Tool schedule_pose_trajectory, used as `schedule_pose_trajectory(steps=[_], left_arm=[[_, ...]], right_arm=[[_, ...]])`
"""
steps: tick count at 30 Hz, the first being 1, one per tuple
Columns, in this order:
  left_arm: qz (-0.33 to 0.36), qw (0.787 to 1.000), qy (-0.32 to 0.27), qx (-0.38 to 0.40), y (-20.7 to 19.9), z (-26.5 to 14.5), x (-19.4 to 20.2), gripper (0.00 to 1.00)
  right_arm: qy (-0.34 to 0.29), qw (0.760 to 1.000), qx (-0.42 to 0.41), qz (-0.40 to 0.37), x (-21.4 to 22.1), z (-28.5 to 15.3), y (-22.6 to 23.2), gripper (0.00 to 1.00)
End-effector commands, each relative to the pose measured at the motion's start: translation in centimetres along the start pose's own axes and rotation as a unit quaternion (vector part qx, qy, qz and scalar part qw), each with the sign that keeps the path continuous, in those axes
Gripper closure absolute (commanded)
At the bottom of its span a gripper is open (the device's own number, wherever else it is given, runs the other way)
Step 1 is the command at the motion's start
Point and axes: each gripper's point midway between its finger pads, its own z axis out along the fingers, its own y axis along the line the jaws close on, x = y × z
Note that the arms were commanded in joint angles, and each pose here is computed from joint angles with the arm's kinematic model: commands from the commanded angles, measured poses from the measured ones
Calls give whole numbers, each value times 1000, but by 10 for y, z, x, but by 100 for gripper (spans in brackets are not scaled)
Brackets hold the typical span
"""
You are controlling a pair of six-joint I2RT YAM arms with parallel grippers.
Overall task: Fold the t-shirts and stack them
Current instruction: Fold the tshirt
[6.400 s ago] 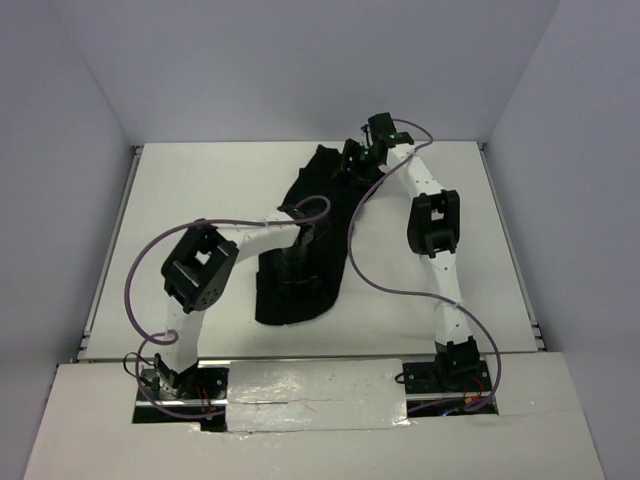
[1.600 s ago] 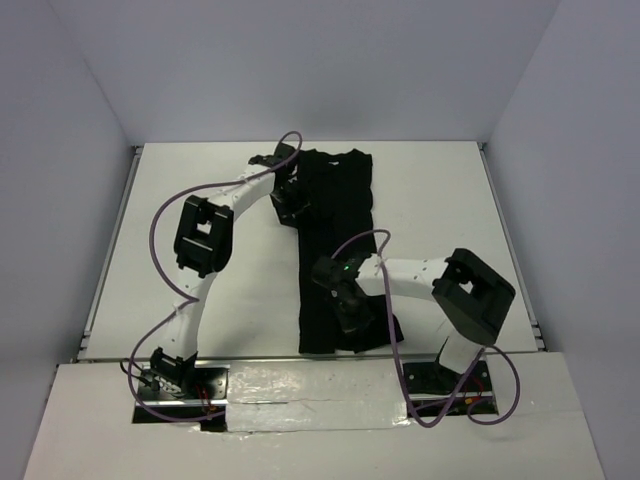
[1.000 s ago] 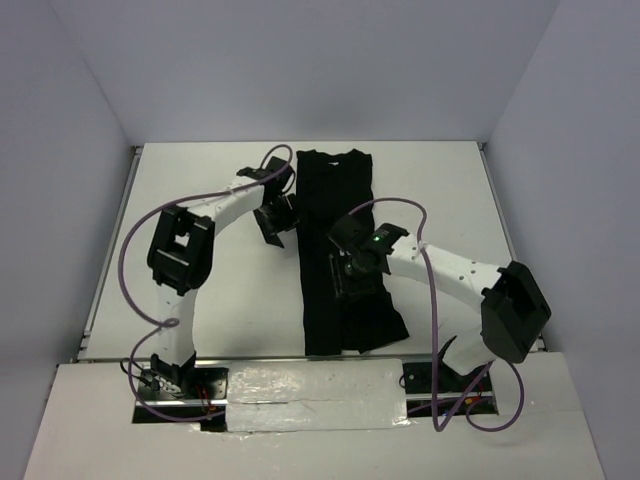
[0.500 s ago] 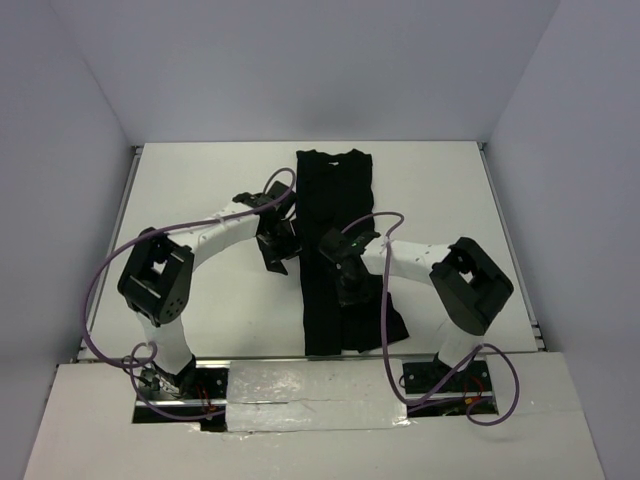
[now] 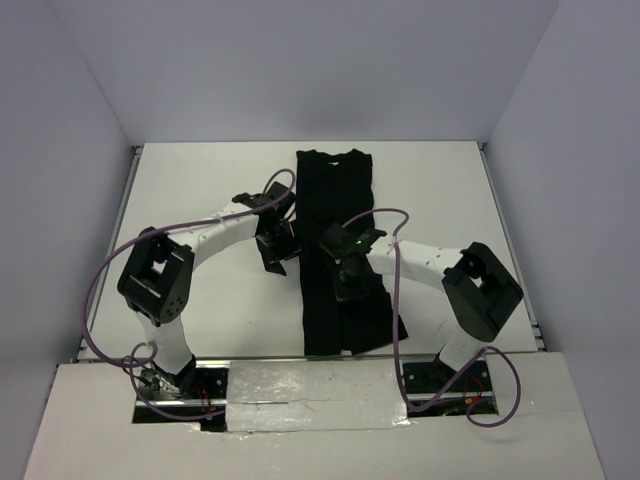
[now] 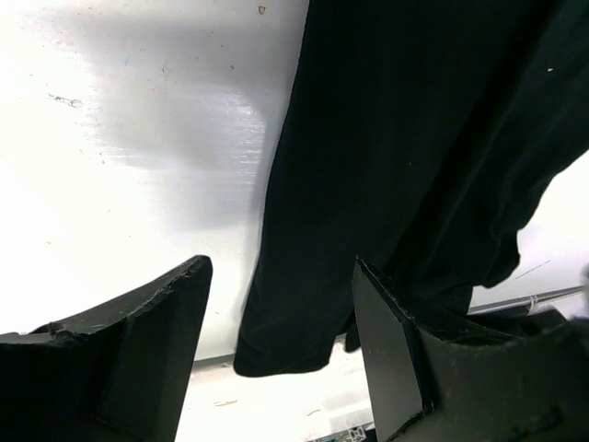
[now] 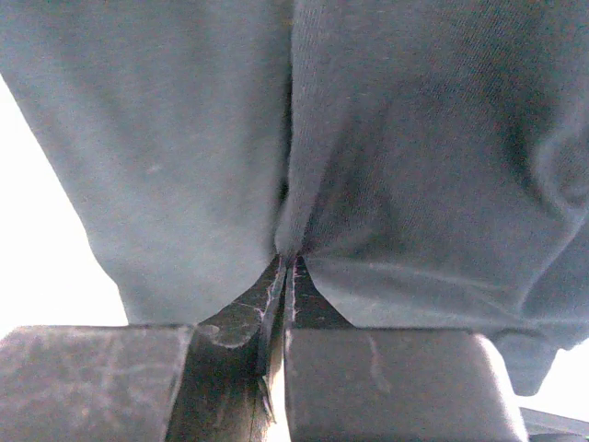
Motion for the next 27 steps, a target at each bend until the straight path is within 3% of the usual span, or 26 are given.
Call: schedule_pose_trajectory(steps=[1,19,20,22,24,27], left_arm=[[5,1000,-5,0,-4,1,-7,24],[3,1000,-6,-15,5,14,-7,24],[4,1000,-5,-17,6,15,-7,24],[7,1000,-3,-18,6,16,-6,24],[11,1000,-5,-16,4,15,-7,24],[19,1000,-9,-14,1,14,-9,23]], right_arm=[[-41,997,-64,22,-21,-28,30,100],[-41,988,-135,67,-38,-45,37,100],[-34,988,-135,65,-37,-44,37,99],[-15,991,-120,55,-35,-34,34,82],[5,992,-118,51,-29,-29,33,79],[-17,991,-123,50,-31,-40,31,81]])
